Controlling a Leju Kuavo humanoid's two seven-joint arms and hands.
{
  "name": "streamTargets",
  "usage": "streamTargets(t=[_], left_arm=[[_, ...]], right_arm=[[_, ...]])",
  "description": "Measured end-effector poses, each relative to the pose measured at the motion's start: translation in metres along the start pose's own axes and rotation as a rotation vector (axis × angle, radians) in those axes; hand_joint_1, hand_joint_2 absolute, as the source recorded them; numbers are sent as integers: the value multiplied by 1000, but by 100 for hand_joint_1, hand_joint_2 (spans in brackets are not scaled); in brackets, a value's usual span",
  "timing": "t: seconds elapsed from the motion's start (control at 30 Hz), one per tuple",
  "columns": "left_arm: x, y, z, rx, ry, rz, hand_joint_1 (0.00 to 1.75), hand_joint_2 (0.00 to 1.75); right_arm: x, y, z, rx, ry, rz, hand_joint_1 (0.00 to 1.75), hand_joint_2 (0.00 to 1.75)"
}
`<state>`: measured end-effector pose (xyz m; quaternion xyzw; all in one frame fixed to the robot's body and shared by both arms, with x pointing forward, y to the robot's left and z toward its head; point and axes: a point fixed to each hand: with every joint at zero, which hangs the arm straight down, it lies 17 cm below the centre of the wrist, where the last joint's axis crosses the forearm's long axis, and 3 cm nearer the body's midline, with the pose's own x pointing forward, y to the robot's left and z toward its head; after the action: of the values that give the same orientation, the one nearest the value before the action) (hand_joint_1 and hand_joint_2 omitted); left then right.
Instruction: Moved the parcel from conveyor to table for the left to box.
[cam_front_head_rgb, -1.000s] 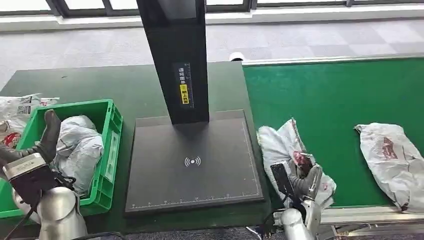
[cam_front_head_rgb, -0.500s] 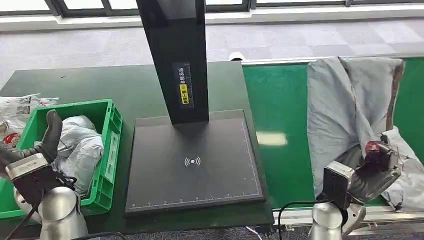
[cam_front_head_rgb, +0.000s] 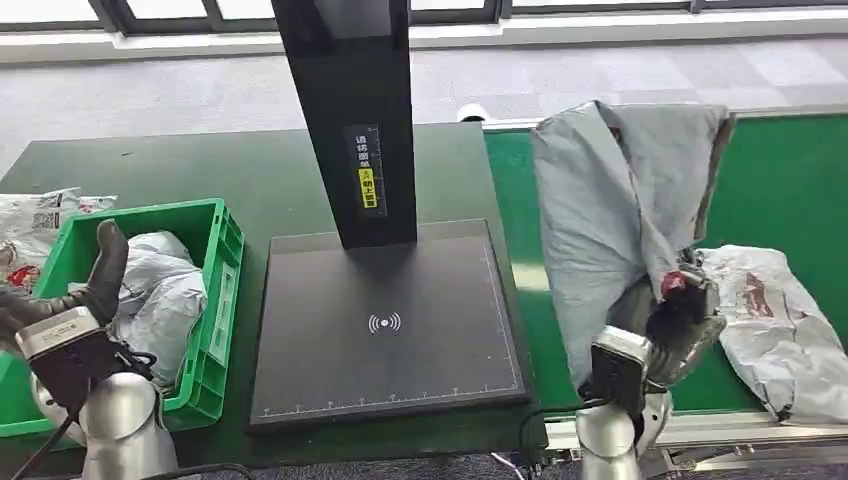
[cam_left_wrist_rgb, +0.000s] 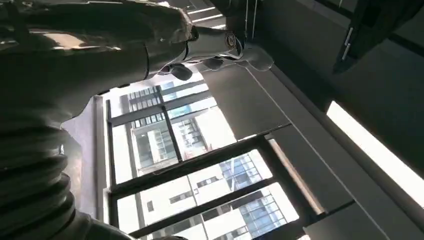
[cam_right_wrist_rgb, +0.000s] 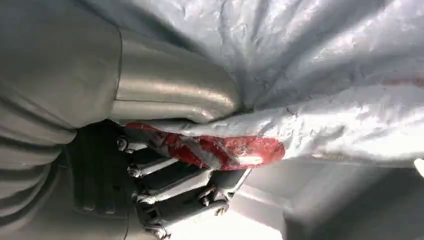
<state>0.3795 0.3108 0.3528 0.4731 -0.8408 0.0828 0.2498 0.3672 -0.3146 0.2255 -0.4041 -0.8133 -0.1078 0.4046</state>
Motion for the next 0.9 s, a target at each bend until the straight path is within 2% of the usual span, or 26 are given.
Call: streamTargets(t=[0.17,0.23,0.5,0.9], left_arm=[[9,-20,2,-38,3,30,0,175],[14,-27,2,-50,0,43,0,175],[19,-40,4,-72,4,65,0,175],[21,-43,4,-76,2,72,0,175]], right_arm=[[-23,65,37,73,241,-286,175,175],[-20,90,52,135,280,-344,175,175],[-11,140,75,258,330,-419,175,175],[-8,157,84,301,342,-424,175,175]])
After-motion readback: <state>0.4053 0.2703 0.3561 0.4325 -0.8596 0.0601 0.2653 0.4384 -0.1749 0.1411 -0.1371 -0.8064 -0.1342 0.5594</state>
